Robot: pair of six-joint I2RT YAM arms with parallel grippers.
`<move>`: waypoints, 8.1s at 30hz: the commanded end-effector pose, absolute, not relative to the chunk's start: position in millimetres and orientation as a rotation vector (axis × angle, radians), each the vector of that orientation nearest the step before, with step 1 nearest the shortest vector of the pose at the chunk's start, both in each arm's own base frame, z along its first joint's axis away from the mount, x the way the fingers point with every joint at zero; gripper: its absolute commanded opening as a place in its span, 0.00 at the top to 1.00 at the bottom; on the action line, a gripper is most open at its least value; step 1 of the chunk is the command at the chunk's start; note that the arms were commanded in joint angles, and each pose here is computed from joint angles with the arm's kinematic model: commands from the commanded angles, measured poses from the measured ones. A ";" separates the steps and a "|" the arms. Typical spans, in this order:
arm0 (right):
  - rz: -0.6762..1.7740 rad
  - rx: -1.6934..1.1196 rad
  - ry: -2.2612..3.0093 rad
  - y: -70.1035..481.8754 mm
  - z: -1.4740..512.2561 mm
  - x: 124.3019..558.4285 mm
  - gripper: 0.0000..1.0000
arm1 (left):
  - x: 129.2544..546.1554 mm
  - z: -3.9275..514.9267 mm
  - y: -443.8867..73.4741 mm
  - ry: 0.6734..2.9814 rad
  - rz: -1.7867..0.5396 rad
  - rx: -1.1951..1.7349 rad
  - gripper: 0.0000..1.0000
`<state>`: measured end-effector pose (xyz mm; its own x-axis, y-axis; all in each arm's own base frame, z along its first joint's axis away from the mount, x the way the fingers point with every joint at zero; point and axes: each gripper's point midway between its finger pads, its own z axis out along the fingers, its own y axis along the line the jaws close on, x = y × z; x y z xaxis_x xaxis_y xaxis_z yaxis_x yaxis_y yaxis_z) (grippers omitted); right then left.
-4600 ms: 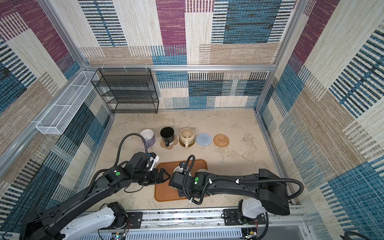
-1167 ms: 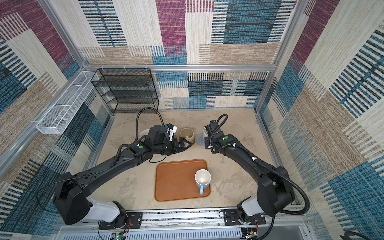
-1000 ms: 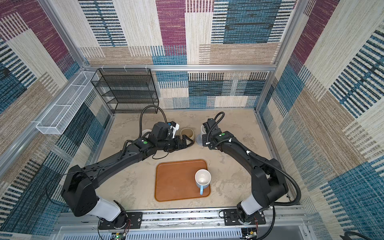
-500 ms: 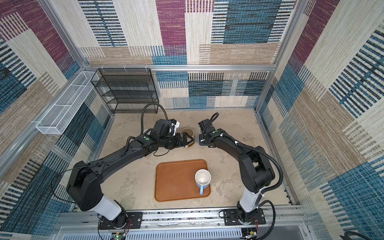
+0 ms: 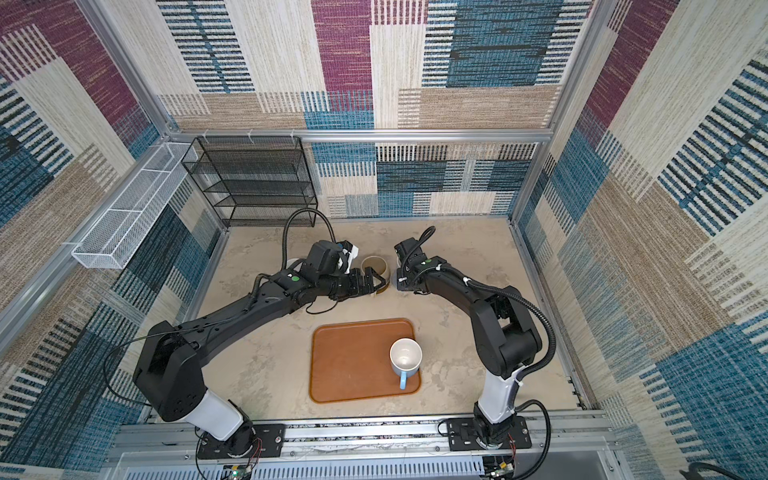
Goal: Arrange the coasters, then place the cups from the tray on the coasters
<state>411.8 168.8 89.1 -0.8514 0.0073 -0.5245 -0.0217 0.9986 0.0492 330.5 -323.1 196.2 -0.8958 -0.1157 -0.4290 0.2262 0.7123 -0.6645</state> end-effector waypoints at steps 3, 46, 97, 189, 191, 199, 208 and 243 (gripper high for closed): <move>0.082 0.043 2.532 170.9 93.8 423.5 1.00 | 329.1 198.5 -322.4 2.459 -1.045 0.105 0.00; 0.510 -0.212 2.698 168.4 165.9 202.1 0.05 | 211.0 195.4 -301.9 2.533 -1.410 0.283 0.00; 0.343 -0.178 2.692 200.4 86.7 148.6 0.85 | 204.4 134.1 -318.5 2.490 -1.465 -0.149 0.03; 0.037 0.013 2.582 57.1 95.5 406.5 1.00 | 332.4 210.5 -417.1 2.433 -1.288 0.151 0.00; 0.038 0.015 2.588 57.3 94.9 405.2 1.00 | 331.9 211.4 -417.1 2.431 -1.293 0.151 0.00; 0.038 0.041 2.632 56.8 87.0 401.1 0.57 | 327.4 222.0 -409.3 2.400 -1.285 0.157 0.00; -0.024 0.105 2.635 45.7 90.0 390.4 0.54 | 316.3 233.0 -384.9 2.315 -1.282 0.135 0.00; -0.049 0.200 1.608 -33.9 189.0 375.0 0.01 | 385.6 164.2 18.2 1.924 0.237 -0.110 0.02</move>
<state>371.7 -42.1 151.8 -0.2227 0.1259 -0.9667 0.2276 0.9709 0.0740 366.2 25.4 154.5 -0.4535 0.0327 -0.8907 -0.2537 0.9532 0.1641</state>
